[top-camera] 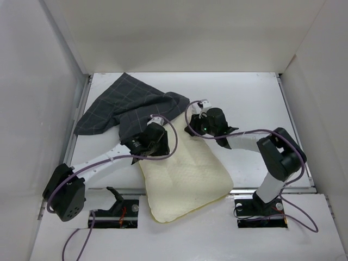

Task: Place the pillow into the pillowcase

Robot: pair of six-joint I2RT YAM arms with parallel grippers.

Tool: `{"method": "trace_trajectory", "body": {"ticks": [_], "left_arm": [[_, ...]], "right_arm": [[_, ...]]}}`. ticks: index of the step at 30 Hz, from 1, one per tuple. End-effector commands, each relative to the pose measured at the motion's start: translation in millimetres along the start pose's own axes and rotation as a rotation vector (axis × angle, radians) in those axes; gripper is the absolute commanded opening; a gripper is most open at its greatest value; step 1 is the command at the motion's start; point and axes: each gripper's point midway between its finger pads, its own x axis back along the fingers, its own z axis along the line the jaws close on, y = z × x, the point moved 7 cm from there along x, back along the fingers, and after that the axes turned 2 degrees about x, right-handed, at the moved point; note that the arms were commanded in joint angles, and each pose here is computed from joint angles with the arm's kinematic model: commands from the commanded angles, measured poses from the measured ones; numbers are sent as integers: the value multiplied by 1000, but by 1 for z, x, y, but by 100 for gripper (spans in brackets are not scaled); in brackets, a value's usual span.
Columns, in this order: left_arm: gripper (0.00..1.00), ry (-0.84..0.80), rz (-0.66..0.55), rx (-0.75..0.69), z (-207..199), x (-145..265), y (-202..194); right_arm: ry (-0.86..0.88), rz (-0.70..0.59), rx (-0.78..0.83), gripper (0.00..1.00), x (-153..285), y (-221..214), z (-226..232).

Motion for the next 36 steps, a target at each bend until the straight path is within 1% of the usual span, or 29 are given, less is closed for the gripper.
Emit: {"method": "trace_trajectory", "body": {"ticks": [1, 2, 3, 4, 5, 6, 7, 8, 10, 12, 14, 15, 17, 18, 19, 21, 22, 23, 25, 26, 27, 28, 29, 31, 32, 33, 34, 35, 36], "left_arm": [[38, 74, -149, 52, 3, -6, 44], [34, 96, -160, 52, 6, -8, 51], [34, 103, -173, 33, 7, -12, 60], [30, 148, -155, 40, 17, -24, 66], [26, 146, -178, 41, 14, -26, 81], [23, 161, -177, 40, 16, -31, 88], [17, 187, -155, 36, 20, -43, 90], [15, 187, -167, 20, 16, -43, 104], [14, 211, -184, -1, 17, -45, 116], [14, 207, -204, -19, 13, -41, 130], [14, 184, -236, -36, 10, -28, 141], [19, 157, -249, -48, 6, -21, 145], [31, 88, -241, -83, -4, -8, 143], [39, 32, -262, -117, -15, 7, 143], [56, 10, -233, -150, -16, 9, 132], [78, -126, -220, -208, -40, 28, 120], [98, -175, -198, -237, -46, 30, 109], [100, -225, -201, -256, -56, 35, 106], [100, -304, -160, -327, -81, 34, 86], [100, -315, -166, -352, -92, 34, 88], [100, -269, -167, -364, -97, 28, 87], [100, -217, -110, -386, -102, 5, 79], [100, -212, -95, -395, -119, 4, 81], [100, -154, -61, -410, -130, -15, 79], [100, -88, -14, -416, -130, -41, 70], [100, -54, -25, -383, -136, -45, 78], [100, -17, -25, -388, -136, -54, 79], [100, 69, -22, -380, -129, -72, 76], [100, 130, -25, -366, -127, -73, 80]], "right_arm": [[129, 68, 9, 42, 8, -21, 29], [157, 103, 25, 41, 13, -37, 42], [182, 94, 39, 41, 21, -37, 52], [200, 95, 40, 41, 27, -41, 59], [237, 111, 42, 41, 34, -49, 71], [248, 137, 32, 41, 42, -60, 72], [286, 124, 33, 41, 52, -58, 80], [315, 127, 34, 41, 59, -59, 83], [377, 126, 49, 41, 73, -59, 94], [397, 124, 75, 42, 79, -56, 96], [370, 79, 115, 45, 85, -38, 99], [349, 66, 138, 51, 87, -32, 98], [212, 38, 183, 55, 93, -8, 93], [154, 24, 195, 56, 96, 1, 90], [17, -16, 194, 59, 99, 13, 79], [-87, -55, 178, 61, 112, 37, 69], [-129, -65, 149, 63, 114, 44, 60], [-185, -112, 101, 63, 122, 64, 43], [-228, -129, 26, 65, 130, 74, 24], [-270, -157, -17, 65, 136, 85, 5], [-301, -161, -42, 65, 139, 86, -5], [-322, -184, -63, 65, 143, 94, -12], [-349, -176, -77, 66, 146, 93, -21], [-412, -190, -121, 67, 155, 98, -41], [-427, -197, -129, 67, 158, 99, -46], [-424, -199, -142, 67, 161, 101, -52], [-416, -211, -145, 69, 162, 103, -54], [-412, -200, -143, 69, 159, 100, -59], [-404, -197, -147, 69, 157, 100, -61]]}}
